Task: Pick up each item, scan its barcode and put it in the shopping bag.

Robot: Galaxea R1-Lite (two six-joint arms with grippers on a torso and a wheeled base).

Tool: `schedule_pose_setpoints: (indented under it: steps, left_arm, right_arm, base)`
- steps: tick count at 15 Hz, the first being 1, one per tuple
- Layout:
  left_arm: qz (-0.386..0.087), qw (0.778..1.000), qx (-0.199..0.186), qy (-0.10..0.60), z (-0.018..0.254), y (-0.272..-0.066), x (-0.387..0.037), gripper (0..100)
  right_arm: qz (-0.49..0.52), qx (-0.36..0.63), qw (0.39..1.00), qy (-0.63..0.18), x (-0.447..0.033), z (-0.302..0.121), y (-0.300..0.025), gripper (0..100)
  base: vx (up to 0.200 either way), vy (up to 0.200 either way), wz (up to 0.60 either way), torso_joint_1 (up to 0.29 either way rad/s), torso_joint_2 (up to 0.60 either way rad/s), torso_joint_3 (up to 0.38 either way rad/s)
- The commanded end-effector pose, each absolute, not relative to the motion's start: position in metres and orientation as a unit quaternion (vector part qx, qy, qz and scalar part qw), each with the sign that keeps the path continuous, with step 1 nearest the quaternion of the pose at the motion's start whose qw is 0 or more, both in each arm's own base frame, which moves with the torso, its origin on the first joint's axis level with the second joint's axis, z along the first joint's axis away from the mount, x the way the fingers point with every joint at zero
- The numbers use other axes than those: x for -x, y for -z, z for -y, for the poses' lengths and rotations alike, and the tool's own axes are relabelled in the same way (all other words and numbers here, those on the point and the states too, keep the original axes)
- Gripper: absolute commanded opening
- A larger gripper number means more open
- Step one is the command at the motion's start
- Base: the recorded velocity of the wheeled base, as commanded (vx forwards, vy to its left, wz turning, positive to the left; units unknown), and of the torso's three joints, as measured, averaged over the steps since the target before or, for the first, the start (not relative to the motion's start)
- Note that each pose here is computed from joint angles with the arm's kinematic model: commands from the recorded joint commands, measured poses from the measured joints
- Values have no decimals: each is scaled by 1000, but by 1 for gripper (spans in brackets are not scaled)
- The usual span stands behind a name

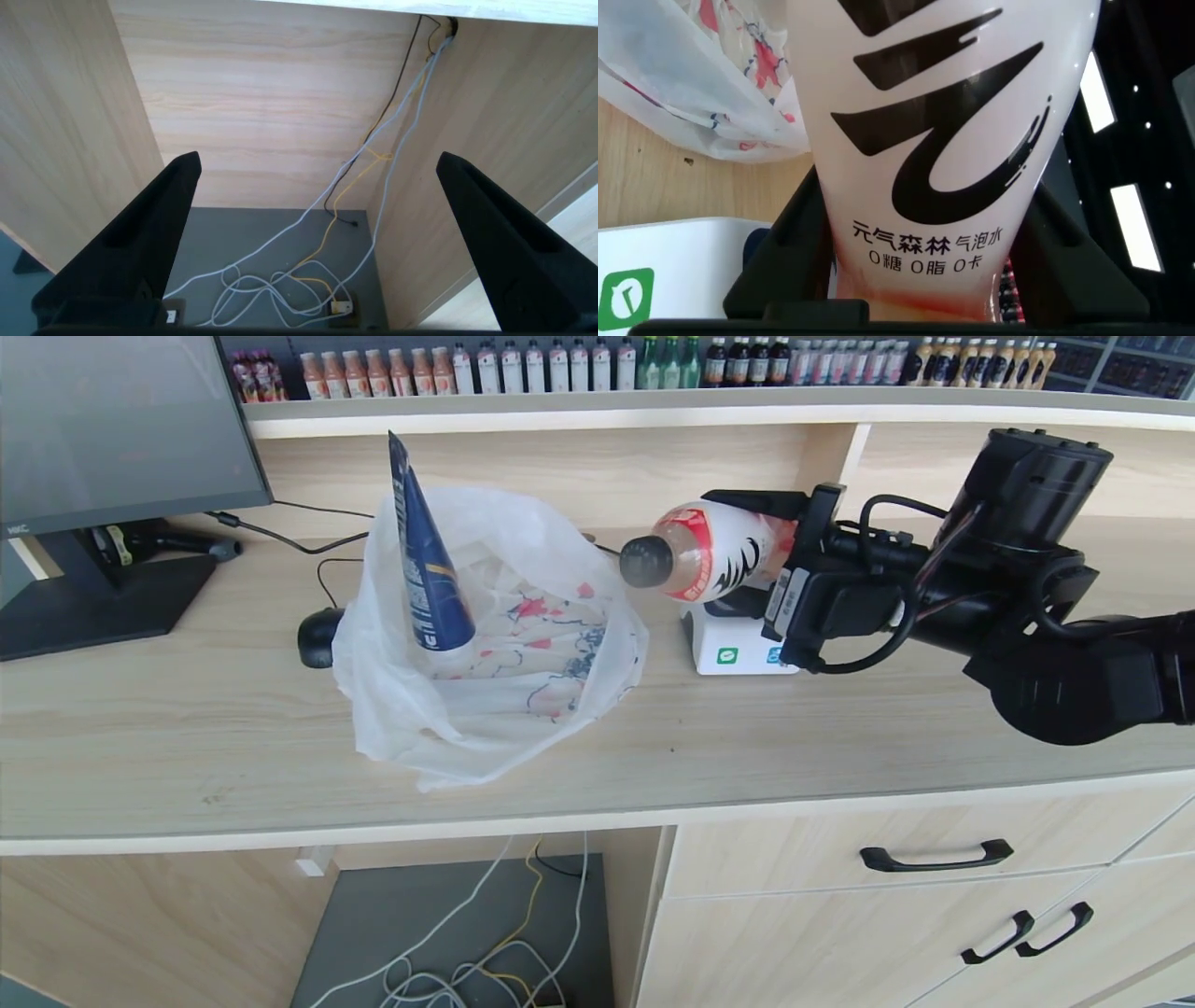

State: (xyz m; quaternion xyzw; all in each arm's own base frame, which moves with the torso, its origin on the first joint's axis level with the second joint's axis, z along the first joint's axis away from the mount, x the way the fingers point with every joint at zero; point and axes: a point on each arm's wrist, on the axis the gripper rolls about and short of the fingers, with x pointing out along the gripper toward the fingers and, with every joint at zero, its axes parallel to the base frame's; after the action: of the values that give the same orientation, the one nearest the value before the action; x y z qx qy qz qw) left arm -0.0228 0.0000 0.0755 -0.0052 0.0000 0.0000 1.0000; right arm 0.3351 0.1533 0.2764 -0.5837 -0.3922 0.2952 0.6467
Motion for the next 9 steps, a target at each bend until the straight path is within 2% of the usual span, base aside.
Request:
schedule_pose_setpoints:
  steps: [1, 9]
  left_arm:
    - [0, 1000, 5, 0, 0, -75, 23, 100]
    - [-1, 1000, 5, 0, 0, -76, 23, 100]
  right_arm:
    - [391, 584, 646, -298, -336, -155, -274, 0]
    - [396, 582, 641, -305, -335, -162, -272, 0]
  base:
    - [0, 0, 0, 0, 0, 0]
    - [0, 0, 0, 0, 0, 0]
